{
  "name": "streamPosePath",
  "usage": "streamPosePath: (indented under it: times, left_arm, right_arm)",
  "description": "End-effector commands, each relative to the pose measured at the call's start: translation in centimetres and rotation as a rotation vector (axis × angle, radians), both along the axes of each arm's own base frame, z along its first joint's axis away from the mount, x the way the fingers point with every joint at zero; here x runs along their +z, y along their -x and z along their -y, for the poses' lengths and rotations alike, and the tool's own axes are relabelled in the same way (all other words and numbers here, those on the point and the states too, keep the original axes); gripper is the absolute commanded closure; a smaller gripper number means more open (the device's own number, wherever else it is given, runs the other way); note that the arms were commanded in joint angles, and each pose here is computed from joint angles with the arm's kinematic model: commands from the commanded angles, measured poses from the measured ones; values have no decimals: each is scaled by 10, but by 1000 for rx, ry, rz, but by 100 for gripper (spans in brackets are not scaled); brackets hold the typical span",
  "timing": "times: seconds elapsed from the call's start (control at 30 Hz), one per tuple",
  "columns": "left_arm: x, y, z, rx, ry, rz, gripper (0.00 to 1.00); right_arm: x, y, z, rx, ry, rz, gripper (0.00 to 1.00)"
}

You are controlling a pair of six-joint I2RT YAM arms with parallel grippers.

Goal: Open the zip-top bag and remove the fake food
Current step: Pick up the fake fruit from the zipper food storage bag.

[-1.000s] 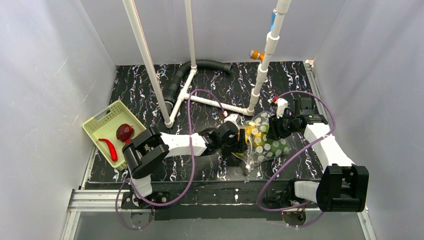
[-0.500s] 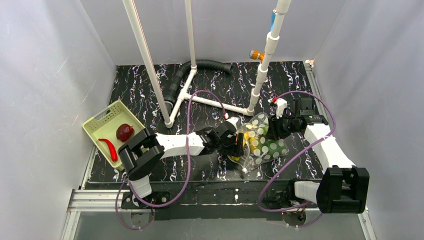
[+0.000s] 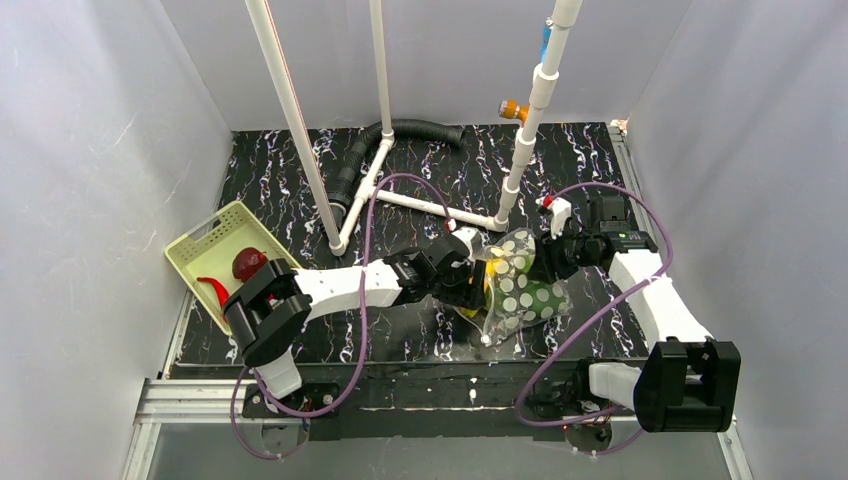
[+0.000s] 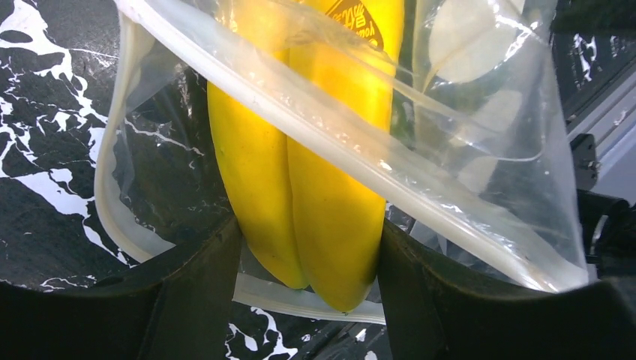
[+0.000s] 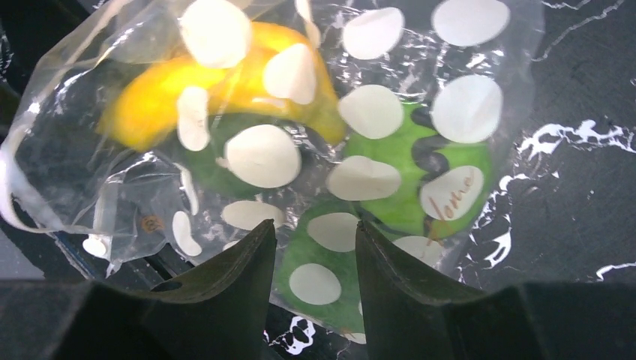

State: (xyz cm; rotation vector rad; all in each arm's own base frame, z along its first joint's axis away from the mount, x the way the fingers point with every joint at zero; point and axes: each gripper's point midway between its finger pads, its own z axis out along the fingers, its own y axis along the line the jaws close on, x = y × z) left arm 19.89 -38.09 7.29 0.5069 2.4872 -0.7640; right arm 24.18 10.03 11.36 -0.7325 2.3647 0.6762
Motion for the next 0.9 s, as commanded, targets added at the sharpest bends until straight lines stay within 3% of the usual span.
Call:
streamPosePath:
  times: [0.0,0.53,0.87]
  left_arm:
    - [33,-9,7,22,91,-14,100]
    - [52,-9,17,85,383,-205,100]
    - [58,-8,10,100,383,-215,100]
  right_arm:
    - [16,11,-16,101,-60,45,49]
    - [33,70,-59,461,-203,76,44]
    - [28,84,-70,539,-217,48,41]
